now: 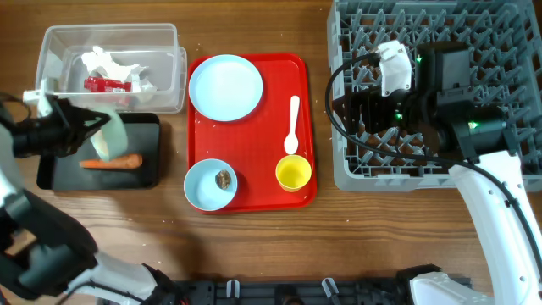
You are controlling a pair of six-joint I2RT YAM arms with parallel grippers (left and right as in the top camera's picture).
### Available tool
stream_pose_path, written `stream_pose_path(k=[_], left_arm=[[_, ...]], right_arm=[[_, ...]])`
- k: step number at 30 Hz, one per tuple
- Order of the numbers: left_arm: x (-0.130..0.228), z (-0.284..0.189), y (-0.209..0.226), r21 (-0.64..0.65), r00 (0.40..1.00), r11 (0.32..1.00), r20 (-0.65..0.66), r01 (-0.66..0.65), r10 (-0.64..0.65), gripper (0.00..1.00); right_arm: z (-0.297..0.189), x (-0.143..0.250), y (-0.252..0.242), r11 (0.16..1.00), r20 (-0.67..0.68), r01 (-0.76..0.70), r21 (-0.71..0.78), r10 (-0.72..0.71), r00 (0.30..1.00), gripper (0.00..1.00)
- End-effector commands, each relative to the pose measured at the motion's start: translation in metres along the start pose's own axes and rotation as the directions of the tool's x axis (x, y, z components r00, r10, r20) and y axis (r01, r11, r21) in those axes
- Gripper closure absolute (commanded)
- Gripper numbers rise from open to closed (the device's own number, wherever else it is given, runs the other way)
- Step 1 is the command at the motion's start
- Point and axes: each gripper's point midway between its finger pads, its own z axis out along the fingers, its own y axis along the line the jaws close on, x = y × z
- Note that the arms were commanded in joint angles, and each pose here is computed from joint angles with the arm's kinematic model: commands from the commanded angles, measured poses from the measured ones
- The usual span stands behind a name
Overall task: Sort waste into correct bins and load items into the dishwasher rack
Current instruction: 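Lift the green bowl over the black tray and tip out the rice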
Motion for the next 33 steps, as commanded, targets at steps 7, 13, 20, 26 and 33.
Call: stream_pose_path(k=[7, 13, 20, 26, 33], left_arm=[[-0.042, 0.006, 0.011, 0.387, 0.993, 0.921, 0.072, 0.054, -0.089, 0.96], [-0.046, -0.018, 0.015, 0.453, 0.971, 0.877, 0.082, 0.163, -0.223, 0.96], [-0.047, -0.031, 0.014, 0.500, 0.957, 0.843, 0.090, 0.196, -0.276, 0.96], [-0.050, -0.031, 0.016, 0.512, 0.950, 0.831, 0.081, 0.219, -0.300, 0.96], [-0.047, -0.033, 0.014, 0.514, 0.953, 0.832, 0.086, 0.208, -0.291, 0.96]], right_arm=[[-0.001, -0.007, -0.001, 1.000, 0.019, 0.005, 0.005, -0.005, 1.000, 0.00], [-0.001, -0.006, -0.001, 1.000, 0.015, 0.004, 0.005, -0.004, 1.000, 0.00], [-0.001, -0.004, 0.000, 1.000, 0.008, 0.001, 0.002, -0.001, 1.000, 0.00], [-0.001, -0.004, 0.000, 1.000, 0.008, 0.001, 0.002, -0.001, 1.000, 0.00], [-0.001, -0.004, 0.000, 1.000, 0.008, 0.001, 0.002, -0.001, 1.000, 0.00]])
